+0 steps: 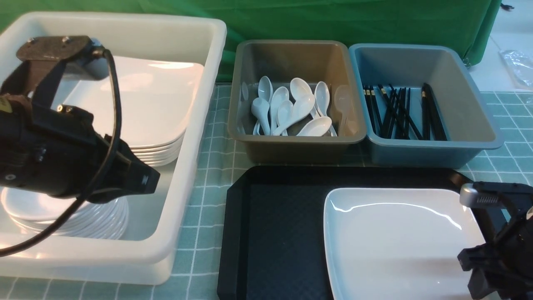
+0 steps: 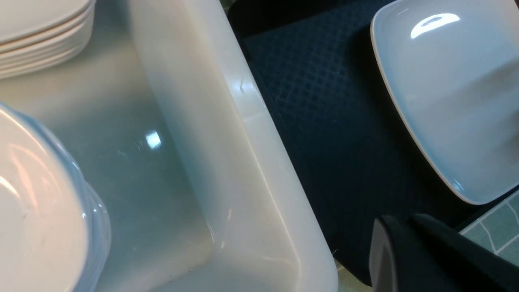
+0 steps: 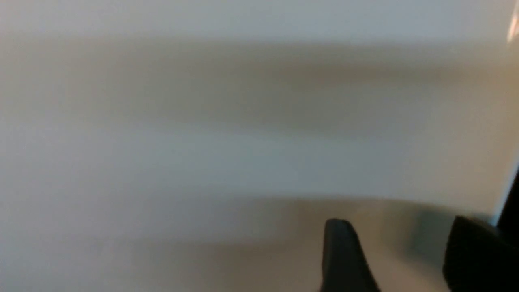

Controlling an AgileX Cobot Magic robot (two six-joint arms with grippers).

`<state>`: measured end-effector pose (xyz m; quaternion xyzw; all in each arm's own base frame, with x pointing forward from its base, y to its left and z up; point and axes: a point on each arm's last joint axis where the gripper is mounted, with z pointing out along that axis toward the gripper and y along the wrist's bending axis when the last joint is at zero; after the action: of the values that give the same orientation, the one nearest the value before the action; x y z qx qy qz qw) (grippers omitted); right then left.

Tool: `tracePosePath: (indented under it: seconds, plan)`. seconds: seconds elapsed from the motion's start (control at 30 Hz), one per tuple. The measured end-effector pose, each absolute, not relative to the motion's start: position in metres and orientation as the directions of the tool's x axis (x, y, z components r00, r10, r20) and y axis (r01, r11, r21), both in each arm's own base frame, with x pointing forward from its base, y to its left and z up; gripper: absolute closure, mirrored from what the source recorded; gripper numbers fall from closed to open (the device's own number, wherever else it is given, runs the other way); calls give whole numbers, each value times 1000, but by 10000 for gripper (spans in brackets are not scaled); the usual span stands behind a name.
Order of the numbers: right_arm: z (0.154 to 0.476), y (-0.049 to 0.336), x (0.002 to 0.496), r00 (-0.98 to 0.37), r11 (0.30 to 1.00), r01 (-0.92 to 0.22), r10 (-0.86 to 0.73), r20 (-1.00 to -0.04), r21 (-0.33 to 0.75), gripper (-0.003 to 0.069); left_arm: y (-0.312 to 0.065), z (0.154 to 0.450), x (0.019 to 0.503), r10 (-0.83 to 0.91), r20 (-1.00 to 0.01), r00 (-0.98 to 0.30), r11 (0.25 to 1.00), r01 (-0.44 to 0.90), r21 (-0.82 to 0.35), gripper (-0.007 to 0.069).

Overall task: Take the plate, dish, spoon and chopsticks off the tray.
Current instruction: Use the right arm to grab a plate from the dinner plate

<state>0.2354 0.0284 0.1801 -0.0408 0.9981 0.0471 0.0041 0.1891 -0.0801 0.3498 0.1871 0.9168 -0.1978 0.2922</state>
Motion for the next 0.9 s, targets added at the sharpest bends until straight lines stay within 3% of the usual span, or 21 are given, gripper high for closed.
tracePosePath:
  seconds: [0.23, 0.5, 0.9]
  plan:
    - [207, 26, 222, -993, 993, -90, -83, -85, 82, 265, -80, 350, 190, 224, -620, -752, 853, 459, -249, 617]
    - [192, 19, 214, -998, 998, -55, -54, -45, 16, 264, -80, 350, 190, 229, -620, -750, 855, 460, -241, 617]
    - [175, 24, 218, -999, 998, -35, -34, -27, 59, 265, -79, 350, 191, 233, -627, -743, 855, 464, -232, 617]
